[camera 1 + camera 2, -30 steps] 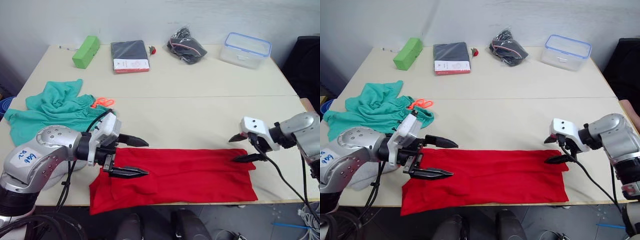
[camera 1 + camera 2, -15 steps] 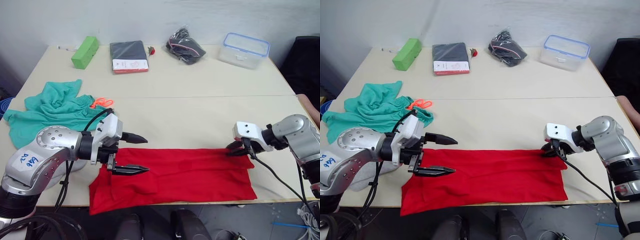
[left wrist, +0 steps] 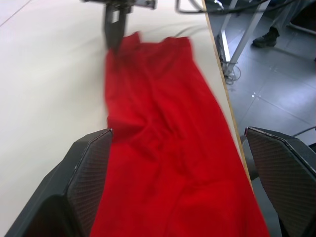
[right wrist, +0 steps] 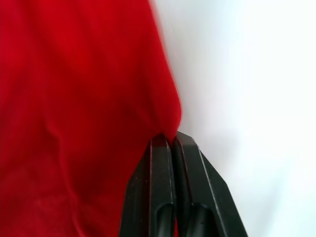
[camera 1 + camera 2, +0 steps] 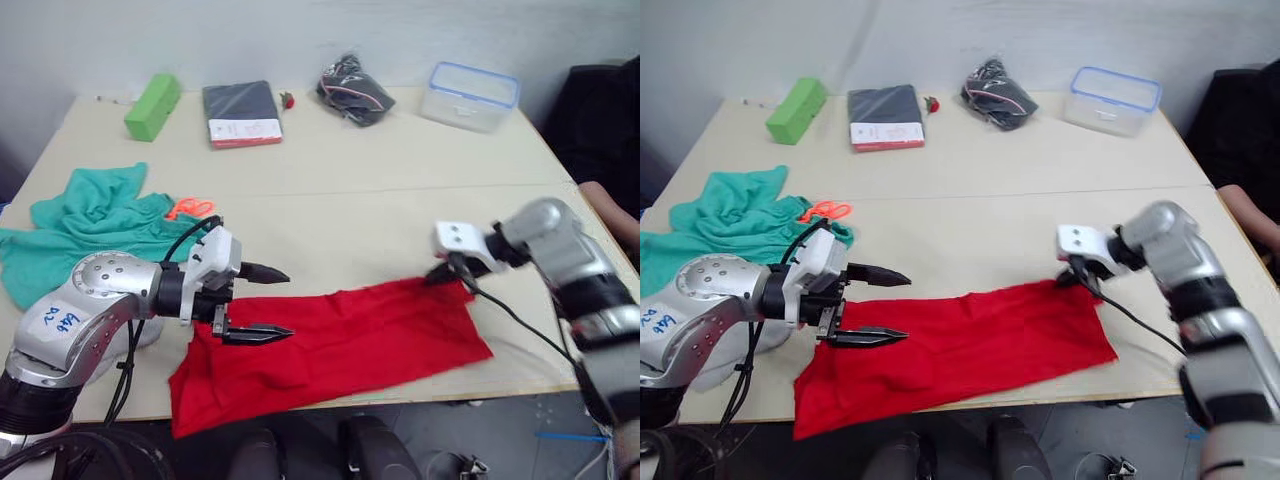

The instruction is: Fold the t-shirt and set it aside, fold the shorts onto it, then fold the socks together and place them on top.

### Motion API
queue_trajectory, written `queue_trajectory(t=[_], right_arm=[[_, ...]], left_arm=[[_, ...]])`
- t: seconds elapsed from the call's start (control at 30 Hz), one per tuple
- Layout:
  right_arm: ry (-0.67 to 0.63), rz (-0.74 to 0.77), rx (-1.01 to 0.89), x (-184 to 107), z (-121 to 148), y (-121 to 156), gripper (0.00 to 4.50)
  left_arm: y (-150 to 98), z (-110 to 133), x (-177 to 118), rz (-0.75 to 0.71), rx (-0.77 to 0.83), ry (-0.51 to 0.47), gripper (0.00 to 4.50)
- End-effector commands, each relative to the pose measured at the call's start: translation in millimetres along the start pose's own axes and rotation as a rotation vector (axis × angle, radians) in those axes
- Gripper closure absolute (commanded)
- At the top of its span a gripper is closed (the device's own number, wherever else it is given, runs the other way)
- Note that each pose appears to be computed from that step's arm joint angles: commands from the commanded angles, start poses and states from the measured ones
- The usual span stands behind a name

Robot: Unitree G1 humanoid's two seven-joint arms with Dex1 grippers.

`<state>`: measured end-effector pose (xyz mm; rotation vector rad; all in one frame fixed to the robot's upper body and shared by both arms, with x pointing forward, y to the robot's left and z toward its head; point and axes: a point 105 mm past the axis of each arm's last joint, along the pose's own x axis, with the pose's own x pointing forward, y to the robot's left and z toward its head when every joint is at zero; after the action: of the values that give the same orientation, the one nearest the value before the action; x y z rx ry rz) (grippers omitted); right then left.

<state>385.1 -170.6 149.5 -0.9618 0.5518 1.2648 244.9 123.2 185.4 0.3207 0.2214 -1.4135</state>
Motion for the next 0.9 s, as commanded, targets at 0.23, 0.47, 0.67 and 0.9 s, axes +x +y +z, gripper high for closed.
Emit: queue_trajectory(t=[0.23,0.47,0.67,0.9], right_arm=[[0.175,-0.251,-0.183,5.2,34.6,-59.5,4.45],[0.204,-0.396,-0.223,5.8,43.8,-76.6,4.45],[0.144,-0.417,-0.234,10.3,52.7,-77.2,4.27],[-0.001,-0.458,-0.234,-13.3,63.9,-80.6,2.22]], left_arm=[[3.5,-0.2,-8.4,0.097,0.022,-0.008,0.00],[3.3,-4.4,-13.3,0.148,0.015,-0.003,0.00],[6.7,-7.3,-15.1,0.159,0.004,0.003,0.00],[17.8,-17.9,-26.3,0.124,-0.081,0.033,0.00]])
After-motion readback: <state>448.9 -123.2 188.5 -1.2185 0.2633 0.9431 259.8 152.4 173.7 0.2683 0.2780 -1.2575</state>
